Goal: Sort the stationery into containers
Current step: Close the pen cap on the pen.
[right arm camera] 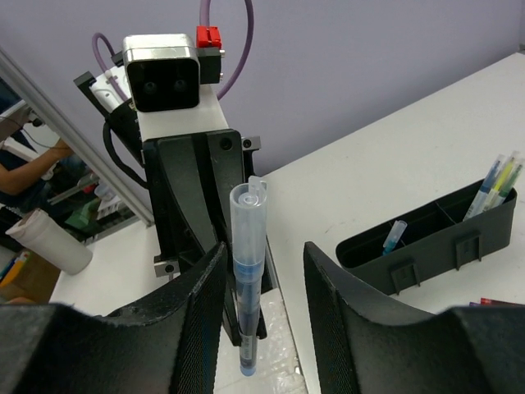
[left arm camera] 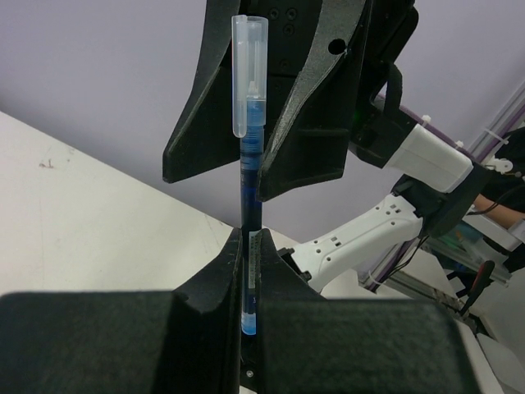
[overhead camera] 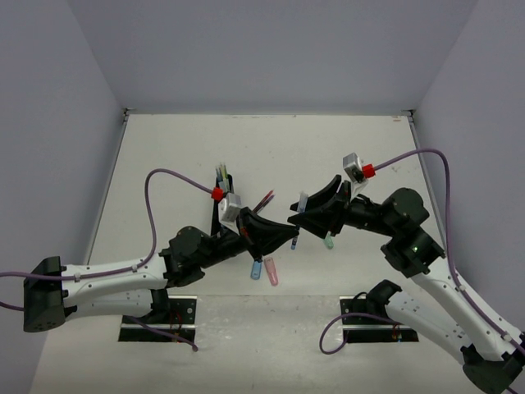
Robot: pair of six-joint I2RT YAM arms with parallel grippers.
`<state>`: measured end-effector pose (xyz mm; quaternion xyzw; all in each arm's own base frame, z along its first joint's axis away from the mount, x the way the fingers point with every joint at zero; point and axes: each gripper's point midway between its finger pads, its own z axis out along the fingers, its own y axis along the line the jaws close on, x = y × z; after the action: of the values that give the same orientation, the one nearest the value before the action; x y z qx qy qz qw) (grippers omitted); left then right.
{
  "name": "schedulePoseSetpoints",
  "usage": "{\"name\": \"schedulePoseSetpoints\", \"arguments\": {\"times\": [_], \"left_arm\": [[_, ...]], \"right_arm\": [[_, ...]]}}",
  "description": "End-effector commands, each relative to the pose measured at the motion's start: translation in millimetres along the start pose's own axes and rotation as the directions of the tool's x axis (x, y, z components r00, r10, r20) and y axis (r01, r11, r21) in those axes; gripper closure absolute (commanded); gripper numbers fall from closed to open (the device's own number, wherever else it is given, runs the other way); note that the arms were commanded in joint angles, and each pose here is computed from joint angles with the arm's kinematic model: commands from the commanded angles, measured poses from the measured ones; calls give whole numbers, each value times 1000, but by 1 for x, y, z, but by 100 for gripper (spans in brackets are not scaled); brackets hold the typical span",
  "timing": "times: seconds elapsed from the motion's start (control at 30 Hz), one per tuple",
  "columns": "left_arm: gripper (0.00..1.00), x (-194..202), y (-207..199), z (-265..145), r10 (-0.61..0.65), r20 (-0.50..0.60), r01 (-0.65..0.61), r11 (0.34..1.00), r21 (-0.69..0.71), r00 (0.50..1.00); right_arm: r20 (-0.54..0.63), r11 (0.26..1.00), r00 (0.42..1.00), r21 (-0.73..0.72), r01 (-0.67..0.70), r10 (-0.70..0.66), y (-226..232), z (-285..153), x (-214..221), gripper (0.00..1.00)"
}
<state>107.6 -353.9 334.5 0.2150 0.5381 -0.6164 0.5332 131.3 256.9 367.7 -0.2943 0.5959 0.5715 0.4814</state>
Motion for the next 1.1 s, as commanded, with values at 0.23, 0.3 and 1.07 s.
{"name": "schedulePoseSetpoints", "arguments": {"times": [0.23,0.3,1.07], "left_arm": [[100,-31,-8,6,27,93,-28,1000,15,995],[100,-34,-5,5,29,107,-29,1000,-7,994],[68,-28,0,16,56,58,-54,998,-23,997]], "right_arm": [[-1,1000,1000,-20,12,-12,4,-1,2,67],[-3,1000,1000,-24,11,-11,5,-1,3,67],[14,999,1000,-30,18,-17,11,0,-10,100]]}}
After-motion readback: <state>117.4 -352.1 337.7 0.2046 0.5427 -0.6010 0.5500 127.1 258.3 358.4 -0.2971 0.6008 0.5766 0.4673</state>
